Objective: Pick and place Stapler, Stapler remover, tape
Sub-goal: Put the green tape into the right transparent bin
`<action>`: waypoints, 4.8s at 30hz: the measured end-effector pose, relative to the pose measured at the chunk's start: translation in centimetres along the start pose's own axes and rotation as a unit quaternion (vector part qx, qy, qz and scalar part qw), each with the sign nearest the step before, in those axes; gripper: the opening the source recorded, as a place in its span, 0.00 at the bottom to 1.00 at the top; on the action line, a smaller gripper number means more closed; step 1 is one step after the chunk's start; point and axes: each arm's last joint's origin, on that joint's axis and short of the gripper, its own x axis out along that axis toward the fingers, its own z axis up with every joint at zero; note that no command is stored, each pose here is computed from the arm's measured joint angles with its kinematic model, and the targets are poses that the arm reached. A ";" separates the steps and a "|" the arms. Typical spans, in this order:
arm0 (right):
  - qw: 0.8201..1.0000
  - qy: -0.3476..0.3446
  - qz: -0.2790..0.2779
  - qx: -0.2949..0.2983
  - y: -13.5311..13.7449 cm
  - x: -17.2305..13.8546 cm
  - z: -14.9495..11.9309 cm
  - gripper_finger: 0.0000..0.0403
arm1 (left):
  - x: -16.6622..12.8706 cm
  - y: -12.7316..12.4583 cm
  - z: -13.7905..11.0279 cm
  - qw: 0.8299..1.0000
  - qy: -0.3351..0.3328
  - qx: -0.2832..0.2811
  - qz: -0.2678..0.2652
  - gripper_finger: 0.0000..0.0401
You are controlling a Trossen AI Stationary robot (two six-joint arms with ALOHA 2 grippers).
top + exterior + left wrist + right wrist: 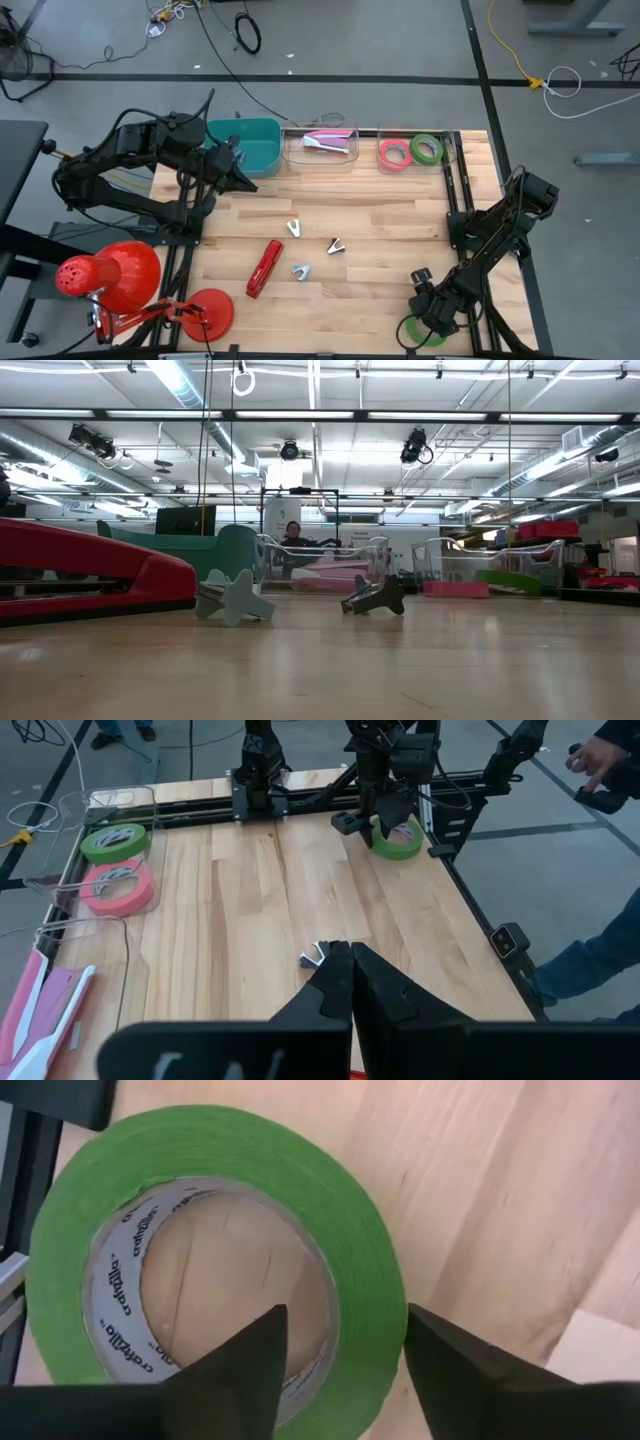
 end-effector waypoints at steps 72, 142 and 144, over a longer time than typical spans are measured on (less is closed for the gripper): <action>0.968 -0.228 -0.068 0.082 -7.3 -9.2 8.9 0.23 | 0.0 0.0 0.0 1.000 0.000 0.000 0.000 0.00; 0.753 -0.459 -0.376 0.285 -19.3 -26.7 -2.9 0.21 | -0.6 1.5 1.9 0.991 -0.101 -0.023 0.089 0.00; 0.751 -0.444 -0.392 0.292 -19.8 -26.7 -3.3 0.21 | -0.6 1.5 1.9 0.991 -0.101 -0.018 0.090 0.00</action>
